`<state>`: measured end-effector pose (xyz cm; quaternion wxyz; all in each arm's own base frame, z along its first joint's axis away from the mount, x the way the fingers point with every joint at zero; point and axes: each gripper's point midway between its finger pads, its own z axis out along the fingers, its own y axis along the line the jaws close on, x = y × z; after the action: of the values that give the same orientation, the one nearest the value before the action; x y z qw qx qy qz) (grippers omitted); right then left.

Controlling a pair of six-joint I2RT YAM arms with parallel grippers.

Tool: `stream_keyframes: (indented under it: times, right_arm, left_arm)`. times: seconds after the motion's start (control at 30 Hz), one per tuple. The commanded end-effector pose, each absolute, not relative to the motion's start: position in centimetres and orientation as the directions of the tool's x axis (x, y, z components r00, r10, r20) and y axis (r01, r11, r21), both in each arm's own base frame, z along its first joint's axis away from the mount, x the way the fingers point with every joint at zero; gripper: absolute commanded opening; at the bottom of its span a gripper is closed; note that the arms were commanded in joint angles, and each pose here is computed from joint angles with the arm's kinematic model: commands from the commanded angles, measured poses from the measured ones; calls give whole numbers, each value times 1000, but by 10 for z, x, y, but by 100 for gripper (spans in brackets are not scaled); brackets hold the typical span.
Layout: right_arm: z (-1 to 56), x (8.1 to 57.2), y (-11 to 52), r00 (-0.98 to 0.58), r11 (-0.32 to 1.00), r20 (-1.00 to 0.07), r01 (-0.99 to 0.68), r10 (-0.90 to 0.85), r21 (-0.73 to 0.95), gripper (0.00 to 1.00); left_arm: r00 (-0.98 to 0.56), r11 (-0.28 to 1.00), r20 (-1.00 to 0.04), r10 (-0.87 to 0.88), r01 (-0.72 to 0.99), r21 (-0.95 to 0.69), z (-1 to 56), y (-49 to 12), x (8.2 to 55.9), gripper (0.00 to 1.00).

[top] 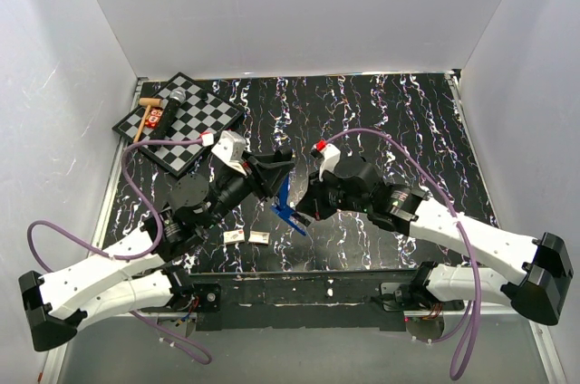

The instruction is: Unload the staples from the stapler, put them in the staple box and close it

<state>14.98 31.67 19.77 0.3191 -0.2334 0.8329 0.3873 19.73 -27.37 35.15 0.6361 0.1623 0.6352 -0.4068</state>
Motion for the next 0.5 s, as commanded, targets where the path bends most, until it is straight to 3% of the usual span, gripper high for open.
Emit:
stream_keyframes:
  times: [0.0, 0.47]
  right_arm:
    - [209, 156, 327, -664, 571, -741, -649, -101, 503, 1]
    - [197, 172, 342, -639, 575, -765, -657, -80, 488, 1]
  left_arm:
    - [-44, 636, -893, -448, 687, -353, 390, -262, 210, 0]
    - [-7, 735, -910, -415, 586, -340, 379, -277, 247, 0]
